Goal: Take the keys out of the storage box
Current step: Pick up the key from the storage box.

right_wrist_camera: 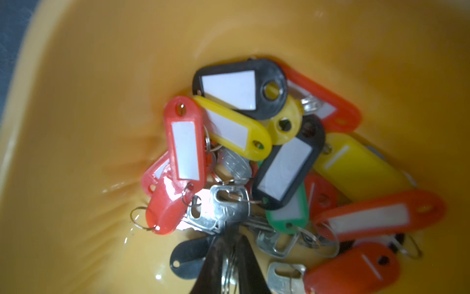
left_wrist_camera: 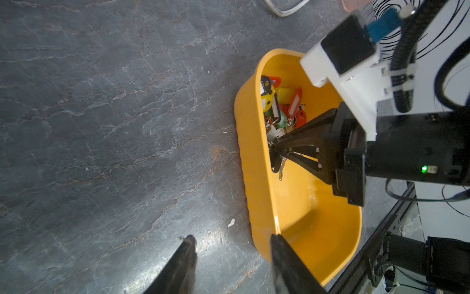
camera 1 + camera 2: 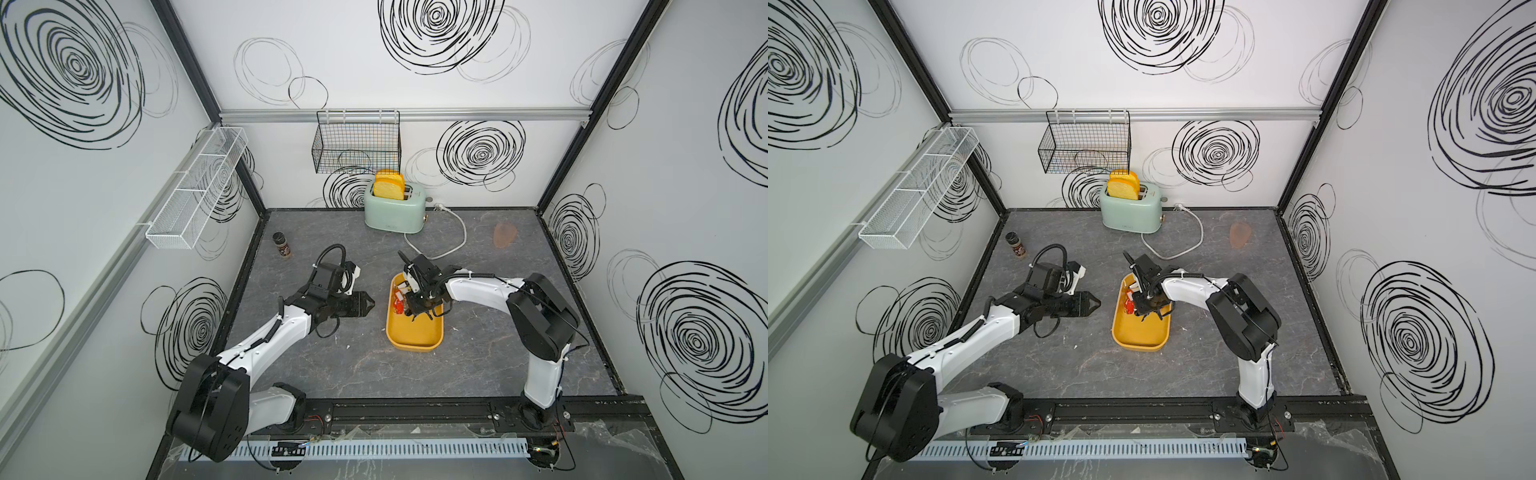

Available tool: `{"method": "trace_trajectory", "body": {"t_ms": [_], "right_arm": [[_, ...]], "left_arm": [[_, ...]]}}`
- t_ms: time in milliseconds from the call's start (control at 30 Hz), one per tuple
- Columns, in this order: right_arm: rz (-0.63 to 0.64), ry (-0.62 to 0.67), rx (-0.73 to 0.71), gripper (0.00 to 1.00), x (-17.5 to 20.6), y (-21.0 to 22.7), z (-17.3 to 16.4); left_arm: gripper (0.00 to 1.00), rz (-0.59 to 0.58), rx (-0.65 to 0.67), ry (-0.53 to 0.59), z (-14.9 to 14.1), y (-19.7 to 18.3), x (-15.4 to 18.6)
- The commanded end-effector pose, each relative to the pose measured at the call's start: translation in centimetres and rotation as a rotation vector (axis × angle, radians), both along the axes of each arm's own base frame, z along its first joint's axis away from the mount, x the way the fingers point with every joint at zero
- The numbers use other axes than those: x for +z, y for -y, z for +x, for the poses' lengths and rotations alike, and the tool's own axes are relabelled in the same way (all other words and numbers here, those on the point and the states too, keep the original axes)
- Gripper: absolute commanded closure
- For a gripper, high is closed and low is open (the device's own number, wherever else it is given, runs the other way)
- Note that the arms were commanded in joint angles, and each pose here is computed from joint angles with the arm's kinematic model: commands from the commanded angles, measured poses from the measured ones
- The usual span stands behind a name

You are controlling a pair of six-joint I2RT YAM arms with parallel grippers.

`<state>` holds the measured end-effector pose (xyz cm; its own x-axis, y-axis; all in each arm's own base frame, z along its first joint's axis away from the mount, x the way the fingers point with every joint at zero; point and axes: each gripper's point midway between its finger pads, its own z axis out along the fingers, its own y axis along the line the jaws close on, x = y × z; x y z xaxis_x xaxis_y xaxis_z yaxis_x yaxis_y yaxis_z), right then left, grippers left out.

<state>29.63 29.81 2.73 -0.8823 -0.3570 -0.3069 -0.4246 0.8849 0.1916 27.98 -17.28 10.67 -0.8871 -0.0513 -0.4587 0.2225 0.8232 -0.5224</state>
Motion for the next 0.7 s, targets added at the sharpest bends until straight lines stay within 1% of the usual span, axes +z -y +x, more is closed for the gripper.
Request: {"method": "trace_trajectory", "body": {"t_ms": [0,233,667], "right_arm": [[-0.009,0.017,-0.002,0.9,1.2,-0.1,0.3],[0.004,0.053,0.002,0.98,3.1,-0.1,0.7],[0.059,0.145,0.003,1.0,7.9,-0.2,1.6]], "left_arm": [[0.48,0.0,-0.007,0.032,0.3,0.1,0.5],[0.48,-0.002,-0.006,0.03,0.5,0.2,0.3],[0.49,-0.016,0.001,0.038,0.8,0.4,0.7]]}}
